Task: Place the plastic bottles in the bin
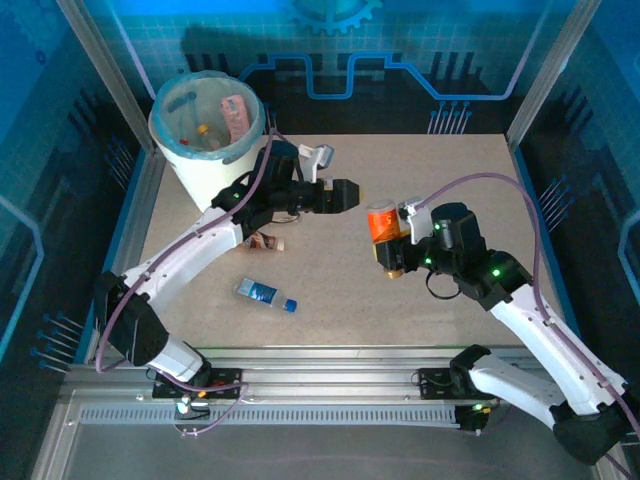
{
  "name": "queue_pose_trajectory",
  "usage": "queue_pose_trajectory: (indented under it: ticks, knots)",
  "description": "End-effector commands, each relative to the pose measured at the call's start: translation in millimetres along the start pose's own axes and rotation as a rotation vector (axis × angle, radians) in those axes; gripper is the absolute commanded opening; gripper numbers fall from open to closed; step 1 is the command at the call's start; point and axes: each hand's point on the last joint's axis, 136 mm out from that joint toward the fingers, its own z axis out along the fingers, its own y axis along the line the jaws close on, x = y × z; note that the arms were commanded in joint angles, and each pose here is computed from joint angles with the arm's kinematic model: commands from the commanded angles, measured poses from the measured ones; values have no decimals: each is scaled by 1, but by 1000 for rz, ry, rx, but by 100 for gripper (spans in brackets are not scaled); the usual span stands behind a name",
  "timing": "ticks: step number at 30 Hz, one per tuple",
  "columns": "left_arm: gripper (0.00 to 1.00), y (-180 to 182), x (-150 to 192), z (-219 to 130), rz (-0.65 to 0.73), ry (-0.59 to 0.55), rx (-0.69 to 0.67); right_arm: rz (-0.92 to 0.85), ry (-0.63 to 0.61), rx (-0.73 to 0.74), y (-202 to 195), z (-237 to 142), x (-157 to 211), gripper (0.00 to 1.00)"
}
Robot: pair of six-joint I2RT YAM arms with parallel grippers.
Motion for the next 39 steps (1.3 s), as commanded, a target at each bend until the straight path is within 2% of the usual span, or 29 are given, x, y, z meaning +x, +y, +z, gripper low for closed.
queue_pose_trajectory:
  ticks: [1,9,14,23,27,31,34,39]
  knots:
    - [84,-22,-8,-1,2,-7,68,-2,-49,-76,16,-4,-8,44]
    - [83,-21,1,1,-2,22,76,-4,-68,-126,26,-1,-14,44]
    - [84,-34,6,0,1,50,136,7,-55,-112,25,3,-13,44]
    - [87,-53,-1,-17,49,-5,188,17,-32,-92,21,10,-9,44]
    - [89,-47,16,-7,76,58,154,17,-45,-123,27,12,-15,44]
    - [88,-59,30,1,92,108,206,17,-34,-128,29,17,-15,44]
    - [84,-67,38,5,116,135,233,12,-33,-132,31,18,-16,44]
    - [62,-66,37,7,114,137,228,4,-38,-133,32,16,-16,45]
